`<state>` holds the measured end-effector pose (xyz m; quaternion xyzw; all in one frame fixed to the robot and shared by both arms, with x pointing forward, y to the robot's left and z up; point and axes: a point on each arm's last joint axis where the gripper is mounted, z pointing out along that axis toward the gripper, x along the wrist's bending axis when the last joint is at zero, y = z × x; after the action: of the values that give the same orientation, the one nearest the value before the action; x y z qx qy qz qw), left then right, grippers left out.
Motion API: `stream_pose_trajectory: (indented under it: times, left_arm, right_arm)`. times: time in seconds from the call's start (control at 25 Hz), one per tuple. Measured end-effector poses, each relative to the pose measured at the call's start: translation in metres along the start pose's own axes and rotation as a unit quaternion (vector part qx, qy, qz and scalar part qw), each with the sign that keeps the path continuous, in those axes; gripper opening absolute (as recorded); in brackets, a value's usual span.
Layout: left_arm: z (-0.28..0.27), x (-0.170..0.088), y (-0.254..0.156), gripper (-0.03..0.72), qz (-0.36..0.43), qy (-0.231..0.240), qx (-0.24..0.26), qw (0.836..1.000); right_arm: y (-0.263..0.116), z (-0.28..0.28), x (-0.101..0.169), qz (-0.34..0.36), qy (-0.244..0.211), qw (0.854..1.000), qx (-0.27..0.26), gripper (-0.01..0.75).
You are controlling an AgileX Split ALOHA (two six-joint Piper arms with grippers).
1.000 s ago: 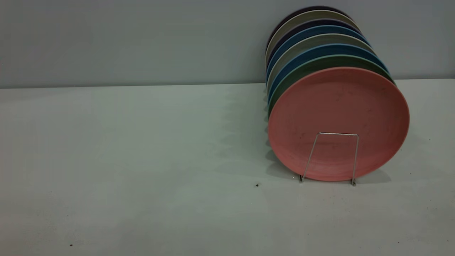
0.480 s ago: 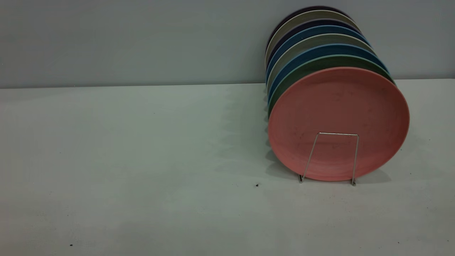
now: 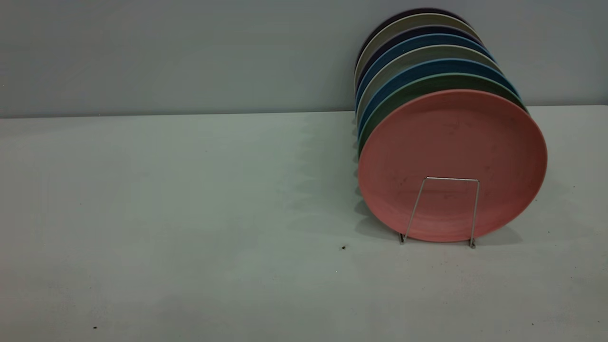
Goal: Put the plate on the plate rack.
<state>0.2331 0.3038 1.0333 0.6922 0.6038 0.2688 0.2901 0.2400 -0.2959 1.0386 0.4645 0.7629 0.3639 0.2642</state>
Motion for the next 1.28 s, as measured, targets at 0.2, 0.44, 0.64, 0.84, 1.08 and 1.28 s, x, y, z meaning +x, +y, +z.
stream_pose_trajectory:
  times: [0.2,0.44,0.64,0.84,1.08,1.28]
  left_arm:
    - [0.0000,0.0000,0.0000,0.452,0.000,0.000,0.000,1.000]
    - [-0.0041,-0.0003,-0.0043,0.452,-0.008,0.009,-0.022,1.000]
    - [-0.0072,-0.0004,-0.0081,0.452,-0.009,0.011,-0.039,0.999]
    - [-0.0073,-0.0004,-0.0083,0.452,-0.009,0.011,-0.040,0.999]
    - [-0.0074,-0.0013,-0.0083,0.452,-0.026,0.030,-0.039,0.998]
    - [-0.0074,-0.0015,-0.0083,0.452,-0.029,0.033,-0.039,0.998]
  right_arm:
    - [0.0000,0.0001,0.0000,0.007,-0.009,1.000,0.001,0.294]
    - [0.0000,-0.0001,-0.0001,0.064,-0.084,0.994,0.004,0.294]
    - [-0.0048,-0.0066,0.0032,0.094,-0.137,0.986,-0.024,0.294]
    - [-0.0051,-0.0068,0.0036,0.104,-0.153,0.982,-0.024,0.294]
    - [-0.0050,-0.0067,0.0038,0.105,-0.152,0.983,-0.025,0.293]
    - [-0.0050,-0.0067,0.0039,0.105,-0.152,0.983,-0.025,0.293]
